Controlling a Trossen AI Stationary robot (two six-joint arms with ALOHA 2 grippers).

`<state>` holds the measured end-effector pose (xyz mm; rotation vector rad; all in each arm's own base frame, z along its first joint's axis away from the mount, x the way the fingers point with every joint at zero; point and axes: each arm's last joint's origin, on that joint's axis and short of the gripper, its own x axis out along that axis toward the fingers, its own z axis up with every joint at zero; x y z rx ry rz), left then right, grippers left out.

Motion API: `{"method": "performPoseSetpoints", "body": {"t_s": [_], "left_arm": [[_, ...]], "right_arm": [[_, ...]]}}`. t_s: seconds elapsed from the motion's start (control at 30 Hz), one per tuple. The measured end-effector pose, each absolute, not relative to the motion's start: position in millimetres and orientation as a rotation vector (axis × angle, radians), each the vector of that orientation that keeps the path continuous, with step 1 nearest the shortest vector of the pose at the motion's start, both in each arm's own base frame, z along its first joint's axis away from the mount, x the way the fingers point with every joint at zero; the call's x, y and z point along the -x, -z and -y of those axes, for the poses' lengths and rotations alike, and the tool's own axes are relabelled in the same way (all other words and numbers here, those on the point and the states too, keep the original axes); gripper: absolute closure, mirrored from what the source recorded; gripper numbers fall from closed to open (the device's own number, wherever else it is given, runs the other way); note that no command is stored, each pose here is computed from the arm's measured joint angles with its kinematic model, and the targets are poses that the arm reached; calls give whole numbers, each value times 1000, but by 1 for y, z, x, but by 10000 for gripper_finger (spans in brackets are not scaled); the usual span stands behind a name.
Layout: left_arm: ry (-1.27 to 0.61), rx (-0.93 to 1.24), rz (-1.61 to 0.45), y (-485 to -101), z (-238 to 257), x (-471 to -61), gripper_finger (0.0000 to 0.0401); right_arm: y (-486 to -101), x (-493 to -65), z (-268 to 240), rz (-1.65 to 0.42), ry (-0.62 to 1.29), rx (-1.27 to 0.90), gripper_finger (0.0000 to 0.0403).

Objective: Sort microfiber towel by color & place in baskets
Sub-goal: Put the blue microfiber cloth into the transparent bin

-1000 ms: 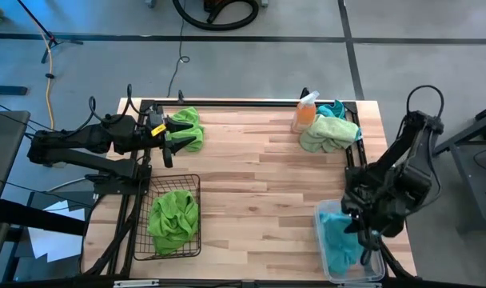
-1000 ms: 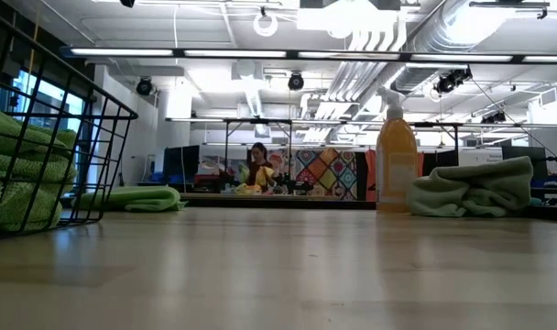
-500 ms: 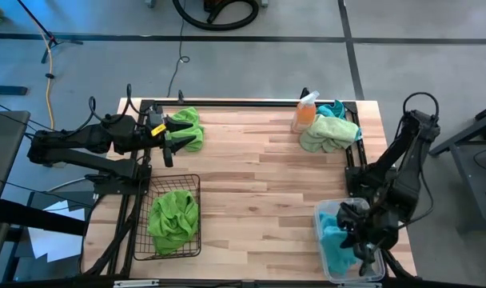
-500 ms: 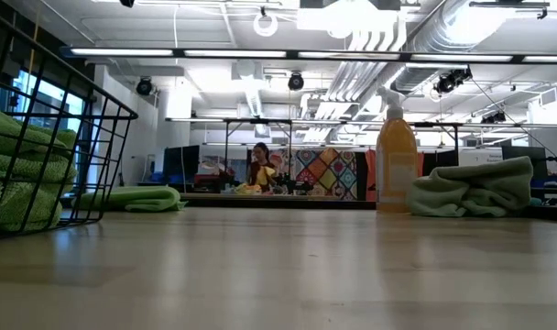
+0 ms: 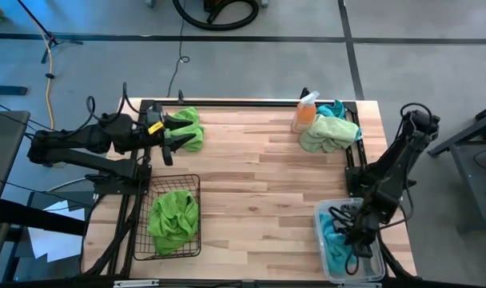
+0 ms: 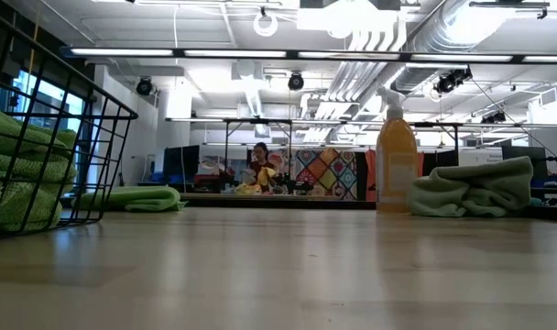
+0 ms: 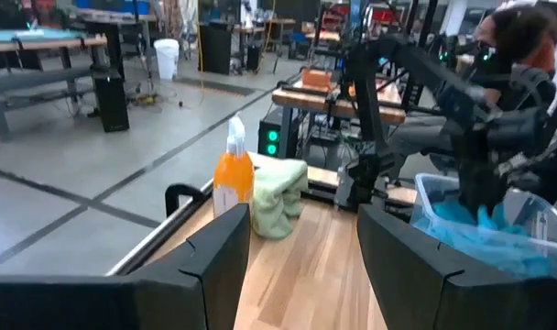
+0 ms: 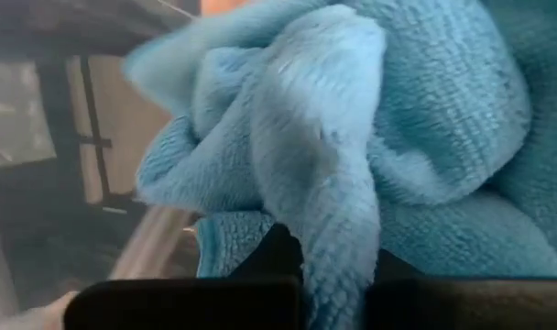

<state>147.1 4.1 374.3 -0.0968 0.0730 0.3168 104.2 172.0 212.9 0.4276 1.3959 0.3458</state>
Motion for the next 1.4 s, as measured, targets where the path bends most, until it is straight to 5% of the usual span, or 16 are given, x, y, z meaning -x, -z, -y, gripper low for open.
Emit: {"method": "performPoseSetpoints", "body": {"t_s": [0.5,1.07,1.4], "left_arm": [[-334,90,-31,-378,-5,-147,210],[-345,89,-32,-378,-5,-147,210],[-344,89,-32,-378,-5,-147,210]], "right_arm": [[-159,-96,-151,-1433,-309,-345,383],[-169,-98,-155,-1473,-327,-383,186],[-195,-103,-163,-1468,-318,-411,158]]}}
